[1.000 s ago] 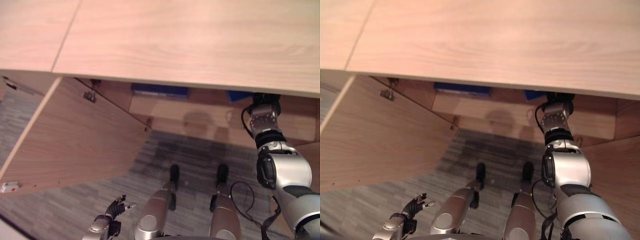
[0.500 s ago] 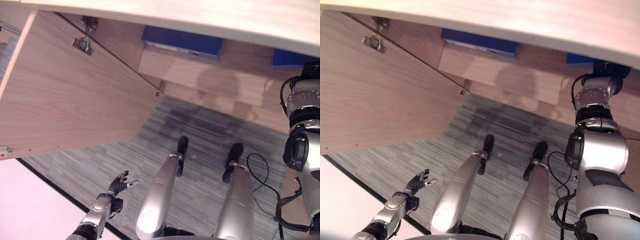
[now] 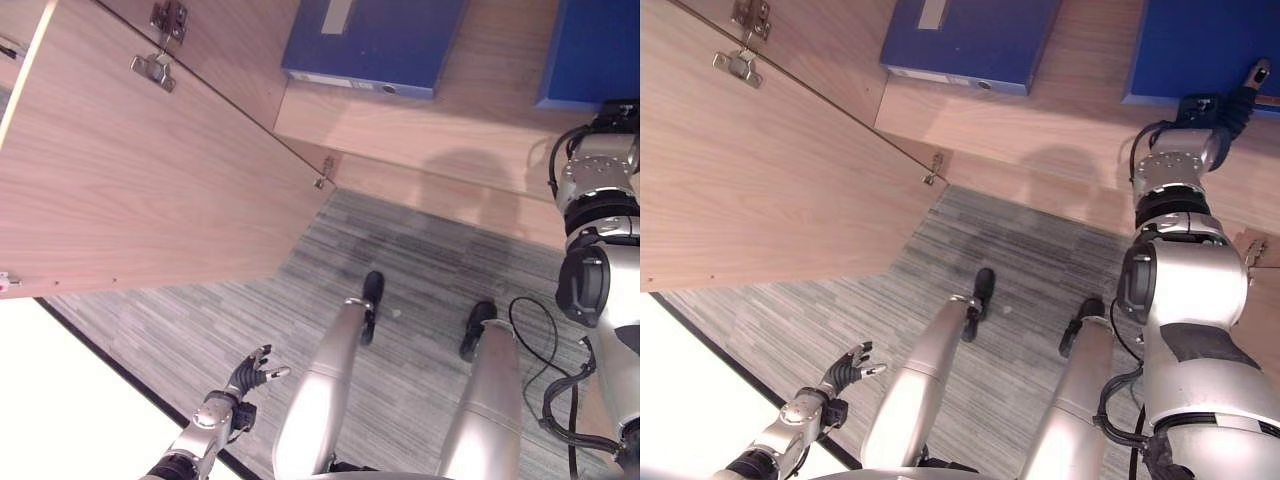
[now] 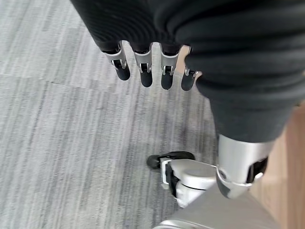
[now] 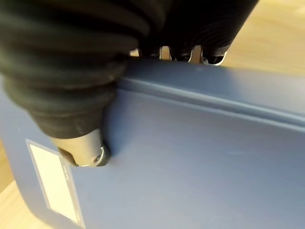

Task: Put the empty folder in the office cabinet

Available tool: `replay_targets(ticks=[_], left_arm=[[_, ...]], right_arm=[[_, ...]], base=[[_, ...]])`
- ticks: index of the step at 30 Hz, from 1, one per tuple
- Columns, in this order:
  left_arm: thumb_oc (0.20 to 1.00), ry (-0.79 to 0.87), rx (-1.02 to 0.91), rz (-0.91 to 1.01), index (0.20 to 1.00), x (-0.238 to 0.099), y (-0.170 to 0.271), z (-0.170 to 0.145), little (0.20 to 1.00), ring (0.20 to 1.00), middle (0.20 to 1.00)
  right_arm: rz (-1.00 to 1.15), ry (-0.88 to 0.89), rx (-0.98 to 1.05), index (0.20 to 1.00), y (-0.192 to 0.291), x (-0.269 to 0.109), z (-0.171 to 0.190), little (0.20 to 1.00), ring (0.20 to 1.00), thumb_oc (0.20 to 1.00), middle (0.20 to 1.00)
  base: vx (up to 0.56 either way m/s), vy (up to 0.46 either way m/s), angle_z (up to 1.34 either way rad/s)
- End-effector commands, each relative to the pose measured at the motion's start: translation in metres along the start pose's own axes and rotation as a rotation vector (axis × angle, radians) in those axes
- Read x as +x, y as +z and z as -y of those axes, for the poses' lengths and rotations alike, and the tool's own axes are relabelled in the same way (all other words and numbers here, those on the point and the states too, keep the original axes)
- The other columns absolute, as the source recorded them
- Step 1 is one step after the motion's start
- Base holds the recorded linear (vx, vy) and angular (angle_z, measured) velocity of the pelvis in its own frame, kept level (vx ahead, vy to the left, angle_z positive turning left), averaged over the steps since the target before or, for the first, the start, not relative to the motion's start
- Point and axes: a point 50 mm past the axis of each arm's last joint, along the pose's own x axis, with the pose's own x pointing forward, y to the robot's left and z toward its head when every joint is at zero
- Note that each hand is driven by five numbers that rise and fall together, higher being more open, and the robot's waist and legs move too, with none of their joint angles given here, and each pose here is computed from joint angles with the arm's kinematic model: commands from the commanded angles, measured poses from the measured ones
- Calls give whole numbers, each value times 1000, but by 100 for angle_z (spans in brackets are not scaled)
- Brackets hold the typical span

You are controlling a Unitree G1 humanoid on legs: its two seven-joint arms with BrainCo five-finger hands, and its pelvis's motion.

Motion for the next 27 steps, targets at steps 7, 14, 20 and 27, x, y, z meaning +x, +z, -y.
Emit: replay_targets(ticks=[7, 14, 20, 27], left_arm=[[1000, 54, 41, -1, 1000, 1, 4, -19, 1000, 1000, 1000], [1000, 49, 40, 2, 1000, -1, 4, -20, 1000, 1000, 1000], [1000, 52, 25, 14, 1000, -1, 7, -21, 1000, 1000, 1000], [1000, 28, 74, 47, 1000, 3, 16, -15, 1000, 1000, 1000]], right_arm=[[27, 50, 16, 200, 12, 1, -15, 200, 200, 200, 200], [79, 72, 29, 200, 31, 4, -24, 200, 200, 200, 200], [138, 78, -23, 200, 52, 7, -32, 200, 200, 200, 200], [176, -11, -57, 200, 70, 13, -22, 200, 200, 200, 200]], base=[[2, 4, 3], [3, -1, 0], [18, -7, 5], [7, -4, 2]])
